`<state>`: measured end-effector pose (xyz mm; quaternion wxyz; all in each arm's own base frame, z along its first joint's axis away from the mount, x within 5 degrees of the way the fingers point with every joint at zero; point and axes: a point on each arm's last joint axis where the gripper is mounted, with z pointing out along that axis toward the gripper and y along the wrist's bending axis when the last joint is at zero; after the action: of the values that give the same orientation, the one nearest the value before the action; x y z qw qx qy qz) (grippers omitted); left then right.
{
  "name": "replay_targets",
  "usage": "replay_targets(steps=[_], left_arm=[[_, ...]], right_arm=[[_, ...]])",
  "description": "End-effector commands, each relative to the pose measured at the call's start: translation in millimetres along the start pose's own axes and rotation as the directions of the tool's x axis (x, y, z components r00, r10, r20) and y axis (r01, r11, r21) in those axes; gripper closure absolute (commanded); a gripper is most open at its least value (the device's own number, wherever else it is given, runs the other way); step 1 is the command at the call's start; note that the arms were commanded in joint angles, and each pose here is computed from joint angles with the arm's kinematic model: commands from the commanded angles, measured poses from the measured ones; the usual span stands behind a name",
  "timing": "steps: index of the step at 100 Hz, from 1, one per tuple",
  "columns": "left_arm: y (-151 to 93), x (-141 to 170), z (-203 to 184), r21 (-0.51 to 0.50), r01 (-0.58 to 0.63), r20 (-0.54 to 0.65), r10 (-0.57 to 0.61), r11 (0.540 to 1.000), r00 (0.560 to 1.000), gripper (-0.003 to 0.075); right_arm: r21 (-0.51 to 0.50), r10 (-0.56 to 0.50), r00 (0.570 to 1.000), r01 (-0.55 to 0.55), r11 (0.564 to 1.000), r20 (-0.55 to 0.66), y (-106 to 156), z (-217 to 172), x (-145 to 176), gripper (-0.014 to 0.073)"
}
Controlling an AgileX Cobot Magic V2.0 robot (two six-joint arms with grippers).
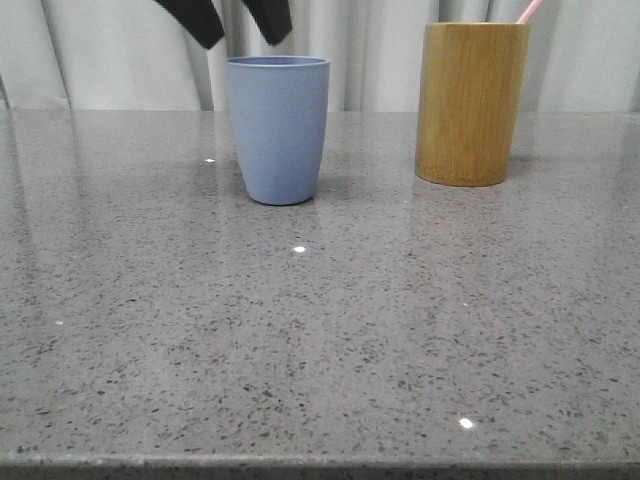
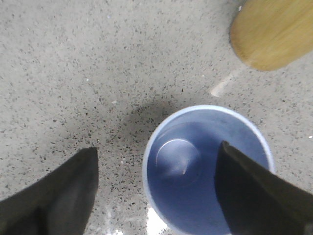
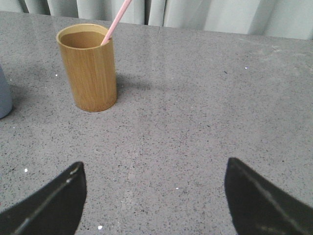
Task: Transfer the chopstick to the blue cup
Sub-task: 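Open the left gripper and lift it away from the blue cup, then grasp the pink chopstick in the bamboo cup with the right gripper, lift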
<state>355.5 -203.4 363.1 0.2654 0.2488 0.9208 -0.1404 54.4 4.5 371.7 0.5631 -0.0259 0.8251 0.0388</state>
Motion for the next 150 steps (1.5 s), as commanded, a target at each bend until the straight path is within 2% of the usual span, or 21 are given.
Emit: replay_targets(steps=[1,26,49,69,83,103,111,122,136,150], left_arm=[[-11,-11,-50,0.016,-0.013,0.149,0.011,1.0,0.989,0.0235],[-13,-11,-111,-0.029,-0.022,0.338,0.03,0.999,0.941,0.0235],[13,15,-153,-0.103,0.051,0.397,-0.006,0.993,0.918,0.0235],[40,68,-174,-0.176,0.164,0.406,-0.08,0.971,0.91,0.0236],[46,115,-183,-0.216,0.233,0.446,-0.117,0.948,0.888,0.0236],[34,184,-182,-0.195,0.296,0.513,-0.16,0.935,0.843,0.0236],[27,209,-176,-0.181,0.303,0.516,-0.172,0.936,0.839,0.0236],[19,239,-173,-0.179,0.303,0.527,-0.168,0.936,0.833,0.0236],[12,260,-174,-0.179,0.298,0.553,-0.155,0.938,0.819,0.0236],[10,266,-176,-0.179,0.296,0.571,-0.146,0.938,0.808,0.0236]], right_arm=[[0.007,-0.014,0.995,0.013,1.0,0.095,0,-2,-16,0.0014],[0.007,-0.014,0.995,0.013,1.0,0.095,0,-2,-16,0.0014],[0.007,-0.014,0.995,0.013,1.0,0.095,0,-2,-16,0.0014],[0.007,-0.014,0.995,0.013,1.0,0.103,0,-2,-16,0.0014],[-0.007,-0.001,0.994,0.002,1.0,0.111,1,0,-17,0.0014],[-0.062,0.056,0.987,-0.047,0.997,0.15,6,17,-16,0.0014],[-0.101,0.108,0.977,-0.091,0.991,0.184,8,26,-19,0.0014],[-0.105,0.125,0.964,-0.102,0.989,0.236,9,43,-29,0.0014],[-0.101,0.136,0.949,-0.112,0.989,0.284,9,74,-42,0.0014],[-0.123,0.205,0.931,-0.175,0.977,0.301,11,112,-49,0.0014]])
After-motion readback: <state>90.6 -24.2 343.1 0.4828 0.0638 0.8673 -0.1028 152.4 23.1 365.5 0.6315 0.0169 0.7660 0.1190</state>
